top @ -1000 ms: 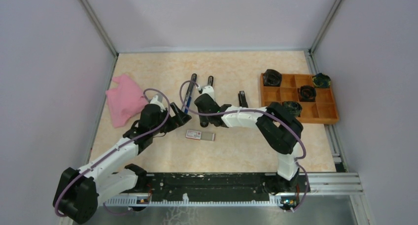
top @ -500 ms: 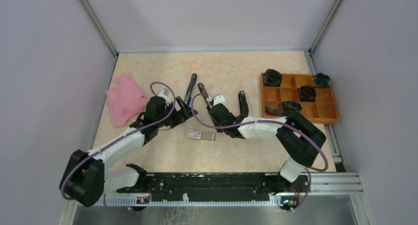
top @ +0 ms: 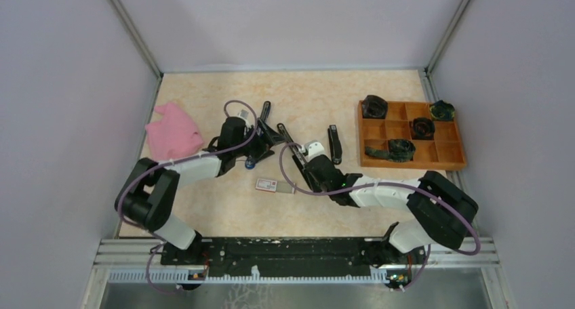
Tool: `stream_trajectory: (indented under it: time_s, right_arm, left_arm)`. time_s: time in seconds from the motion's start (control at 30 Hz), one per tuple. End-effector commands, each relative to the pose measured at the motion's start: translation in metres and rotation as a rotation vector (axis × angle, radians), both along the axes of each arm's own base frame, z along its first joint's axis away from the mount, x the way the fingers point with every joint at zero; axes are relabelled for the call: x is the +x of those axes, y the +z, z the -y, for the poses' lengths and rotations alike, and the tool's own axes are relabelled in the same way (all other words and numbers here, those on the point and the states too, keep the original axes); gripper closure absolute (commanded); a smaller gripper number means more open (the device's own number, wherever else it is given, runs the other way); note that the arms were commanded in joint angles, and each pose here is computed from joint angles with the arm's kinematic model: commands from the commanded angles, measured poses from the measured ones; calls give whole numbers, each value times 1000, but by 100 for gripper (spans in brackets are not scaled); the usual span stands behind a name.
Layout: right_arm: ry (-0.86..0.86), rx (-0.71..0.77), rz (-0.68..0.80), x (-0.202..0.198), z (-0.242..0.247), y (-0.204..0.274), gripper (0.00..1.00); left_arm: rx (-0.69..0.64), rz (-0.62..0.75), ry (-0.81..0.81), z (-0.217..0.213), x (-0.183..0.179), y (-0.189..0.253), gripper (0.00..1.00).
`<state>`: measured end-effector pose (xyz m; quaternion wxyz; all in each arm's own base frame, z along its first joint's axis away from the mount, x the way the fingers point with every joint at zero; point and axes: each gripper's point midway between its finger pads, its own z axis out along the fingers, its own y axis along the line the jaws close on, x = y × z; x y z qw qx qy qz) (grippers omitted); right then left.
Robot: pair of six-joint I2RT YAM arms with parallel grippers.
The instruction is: Load the staples into the stapler
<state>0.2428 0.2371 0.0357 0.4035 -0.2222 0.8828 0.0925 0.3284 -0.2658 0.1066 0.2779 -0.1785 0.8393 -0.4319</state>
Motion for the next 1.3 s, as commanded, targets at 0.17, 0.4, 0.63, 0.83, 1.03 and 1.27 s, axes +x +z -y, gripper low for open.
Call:
stream_trajectory:
  time_s: [0.17, 0.4, 0.63, 0.83, 1.03, 1.27]
  right_arm:
    - [36, 139, 126, 11, -13, 30, 97]
    - [44, 159, 116, 8, -15, 27, 100]
    - [67, 189, 105, 6, -21, 27, 100]
    - [74, 187, 95, 5, -22, 24, 100]
    - [75, 186, 92, 5, -22, 22, 100]
    - [78, 190, 97, 6, -23, 21, 100]
  left_arm:
    - [-53, -26, 31, 38, 33, -18, 16]
    - [-8, -59, 65, 41, 48, -43, 23]
    - [21, -60, 79, 47, 61, -62, 27]
    - [79, 97, 90, 43, 82, -43, 31]
    - [56, 321, 61, 43, 89, 1, 34]
    - [5, 493, -19, 54, 82, 34, 38]
